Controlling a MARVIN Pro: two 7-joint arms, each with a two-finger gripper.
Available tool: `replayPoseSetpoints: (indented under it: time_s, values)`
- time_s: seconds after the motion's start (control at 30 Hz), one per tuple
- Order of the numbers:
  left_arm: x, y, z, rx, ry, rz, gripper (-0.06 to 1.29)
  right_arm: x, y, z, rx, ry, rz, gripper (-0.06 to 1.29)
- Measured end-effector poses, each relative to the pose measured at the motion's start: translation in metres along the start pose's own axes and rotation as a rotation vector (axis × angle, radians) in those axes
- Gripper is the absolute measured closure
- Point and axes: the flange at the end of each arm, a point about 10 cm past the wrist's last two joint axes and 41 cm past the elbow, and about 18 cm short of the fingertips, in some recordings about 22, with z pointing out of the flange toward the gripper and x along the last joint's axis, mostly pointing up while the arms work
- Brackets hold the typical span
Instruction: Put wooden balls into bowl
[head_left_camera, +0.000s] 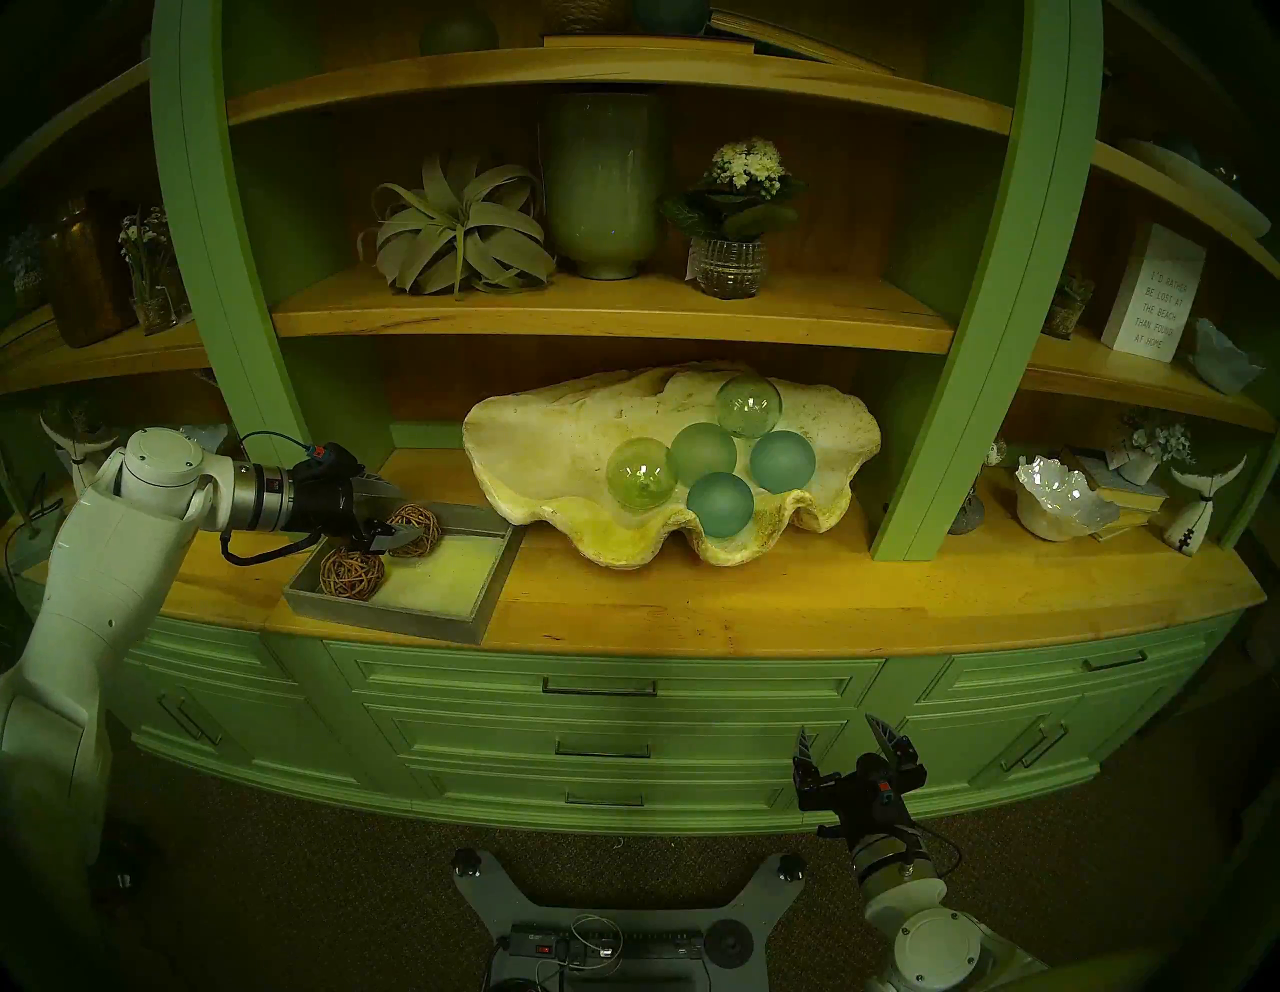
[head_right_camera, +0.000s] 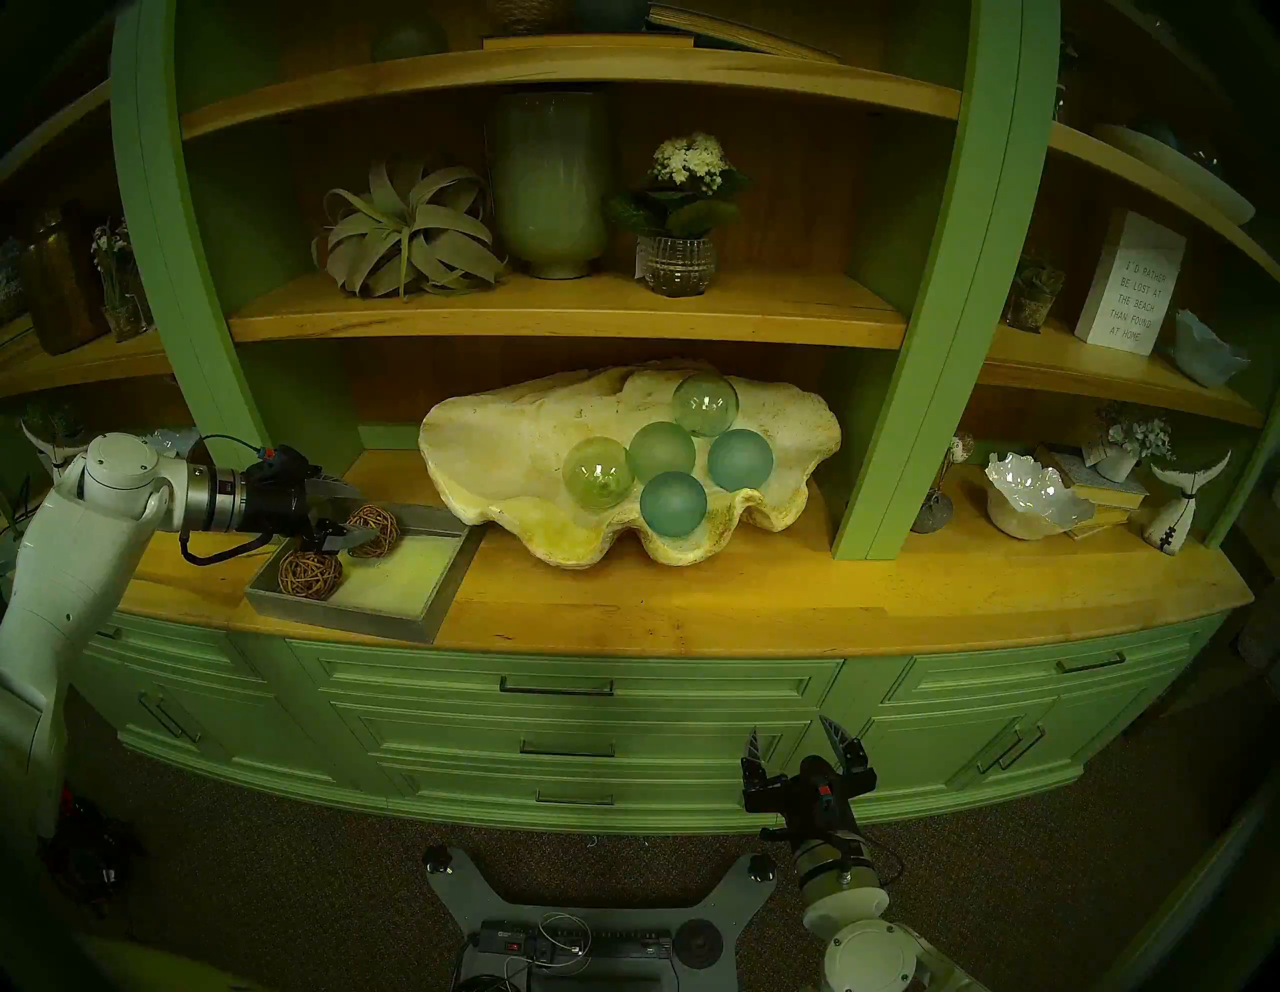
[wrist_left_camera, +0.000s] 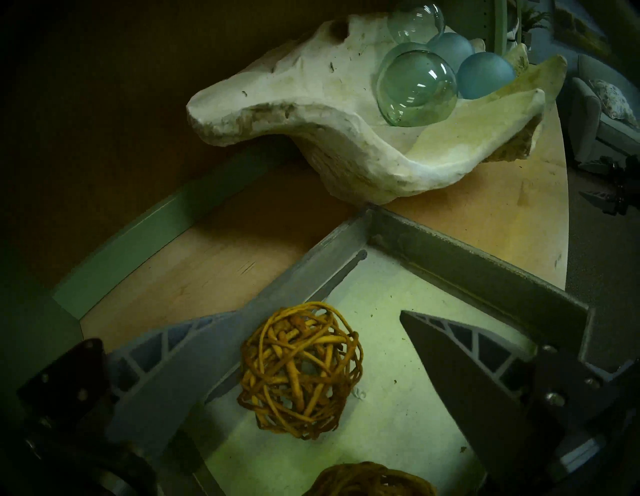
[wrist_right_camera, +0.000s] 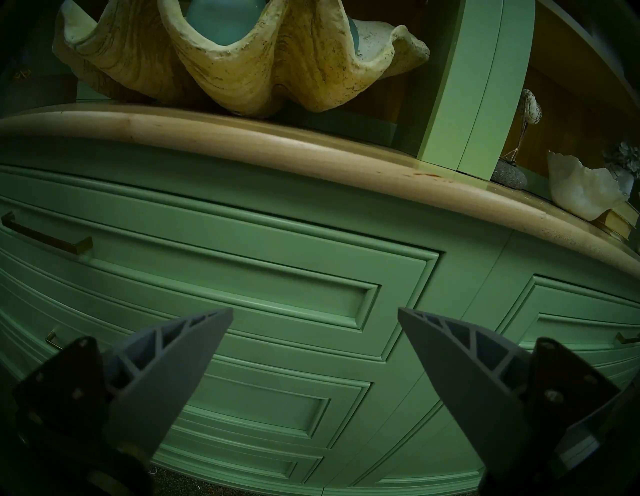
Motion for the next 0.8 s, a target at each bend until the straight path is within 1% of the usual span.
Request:
replayPoseSetpoints:
  time_s: [0.17,0.37,0.47,0.57,0.8]
  values:
    - [-0.013,0.001,-0.005,0.023,-0.017,-0.024,0.0,0.0,0.0,0.0,0.0,0.001,0.0,-0.01]
    - [-0.022,-0.001,-0.003,0.05,-0.026,-0.029,0.0,0.001,0.0,0.0,0.0,0.001,0.001,-0.01]
    - [-0.026,-0.004,0.003,0.064,-0.036,-0.026,0.0,0.001,0.0,0.0,0.0,0.001,0.001,-0.01]
    - [-0.027,-0.005,0.009,0.069,-0.045,-0.018,0.0,0.001,0.0,0.0,0.0,0.002,0.001,-0.01]
    - [-0.027,-0.01,0.018,0.077,-0.042,-0.022,0.0,0.001,0.0,0.0,0.0,0.001,0.001,-0.01]
